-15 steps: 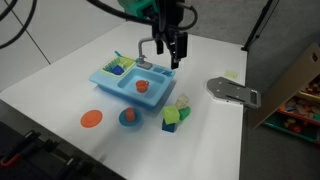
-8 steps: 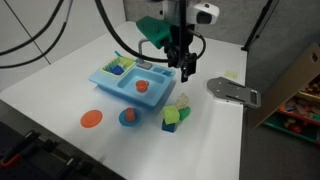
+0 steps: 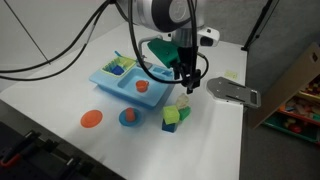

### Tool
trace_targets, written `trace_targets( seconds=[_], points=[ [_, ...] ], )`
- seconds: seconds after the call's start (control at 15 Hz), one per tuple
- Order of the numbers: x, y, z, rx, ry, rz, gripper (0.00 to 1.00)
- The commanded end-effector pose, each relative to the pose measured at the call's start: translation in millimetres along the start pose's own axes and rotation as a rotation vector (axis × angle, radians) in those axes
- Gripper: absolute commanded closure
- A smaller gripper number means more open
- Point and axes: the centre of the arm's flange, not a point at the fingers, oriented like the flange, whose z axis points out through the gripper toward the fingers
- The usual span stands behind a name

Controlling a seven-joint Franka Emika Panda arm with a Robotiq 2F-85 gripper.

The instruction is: Put the white bottle in the sink

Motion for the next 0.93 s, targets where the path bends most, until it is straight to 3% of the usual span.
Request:
trace_targets(
  seconds=[0.0,0.4,0.87],
  points=[
    [15,4,20,-0.017,0.002,0.029,0.0],
    [12,1,58,-0.03,-0.015,0.03,0.0],
    [11,-12,75,-0.033,-0.008,0.031,0.0]
  ],
)
